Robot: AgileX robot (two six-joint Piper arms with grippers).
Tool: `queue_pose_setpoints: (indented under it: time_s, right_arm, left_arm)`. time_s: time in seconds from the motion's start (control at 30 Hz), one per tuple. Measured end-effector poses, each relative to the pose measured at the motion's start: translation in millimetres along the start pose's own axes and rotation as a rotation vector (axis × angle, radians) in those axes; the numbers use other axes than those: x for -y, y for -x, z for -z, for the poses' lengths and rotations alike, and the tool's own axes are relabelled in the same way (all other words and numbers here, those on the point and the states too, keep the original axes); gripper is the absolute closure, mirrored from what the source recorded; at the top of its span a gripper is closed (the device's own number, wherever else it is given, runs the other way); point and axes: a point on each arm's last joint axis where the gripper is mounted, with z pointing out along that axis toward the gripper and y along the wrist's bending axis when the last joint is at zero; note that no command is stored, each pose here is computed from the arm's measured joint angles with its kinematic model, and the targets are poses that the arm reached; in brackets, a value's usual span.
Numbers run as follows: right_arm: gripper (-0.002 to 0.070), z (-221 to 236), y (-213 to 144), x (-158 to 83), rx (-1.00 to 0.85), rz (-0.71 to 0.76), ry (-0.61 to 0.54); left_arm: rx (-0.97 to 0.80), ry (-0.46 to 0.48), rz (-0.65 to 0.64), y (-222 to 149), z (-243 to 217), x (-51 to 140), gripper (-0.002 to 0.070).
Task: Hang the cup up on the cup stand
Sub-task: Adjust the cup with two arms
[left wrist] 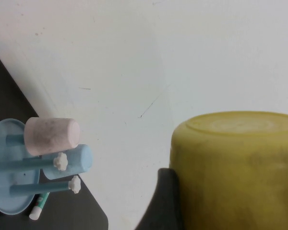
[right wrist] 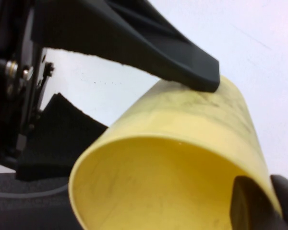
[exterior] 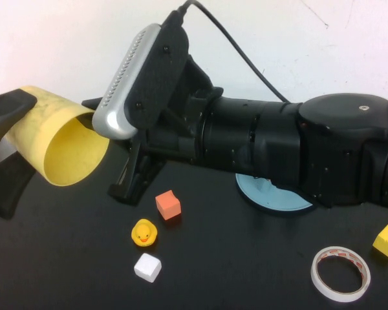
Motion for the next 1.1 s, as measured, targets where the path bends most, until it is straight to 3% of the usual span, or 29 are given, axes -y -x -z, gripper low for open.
queue_pose_setpoints:
  time_s: [0.17, 0.27, 0.47, 0.57, 0.67, 0.73, 0.9, 1.0, 1.1]
  right_arm:
    - [0.0637, 0, 0, 0, 0.000, 0.000, 0.000]
    - [0.0640, 0, 0, 0, 0.004, -0.001, 0.006]
    - [0.0654, 0, 6, -13, 0.070, -0.006, 0.124]
    - [0.0654, -1, 6, -14, 0.070, -0.006, 0.127]
    - [0.0655, -1, 6, -13, 0.065, -0.006, 0.118]
    - [0.0656, -1, 5, -12, 0.060, -0.006, 0.111]
    - [0.0654, -1, 5, -12, 0.060, 0.014, 0.108]
    - [0.0615, -1, 5, -12, 0.060, 0.015, 0.107]
    - [0.0489, -1, 4, -13, 0.054, 0.007, 0.106]
  left_arm:
    - [0.000, 0.001, -0.002, 0, 0, -0.1, 0.0111]
    - [-0.002, 0.001, -0.004, 0, 0, -0.1, 0.0066]
    - [-0.002, -0.001, 0.004, 0, 0, 0.1, 0.0035]
    - [0.001, -0.003, 0.008, 0, 0, 0.2, 0.0034]
    - [0.001, -0.003, 0.010, 0, 0, 0.3, 0.0053]
    - [0.001, -0.003, 0.010, 0, 0, 0.3, 0.0112]
    - [0.001, -0.004, -0.020, 0, 0, 0.4, 0.0113]
    - [0.002, -0.007, -0.119, 0, 0, 0.6, 0.0113]
    - [0.002, -0.010, -0.217, 0, 0, 1.1, 0.0114]
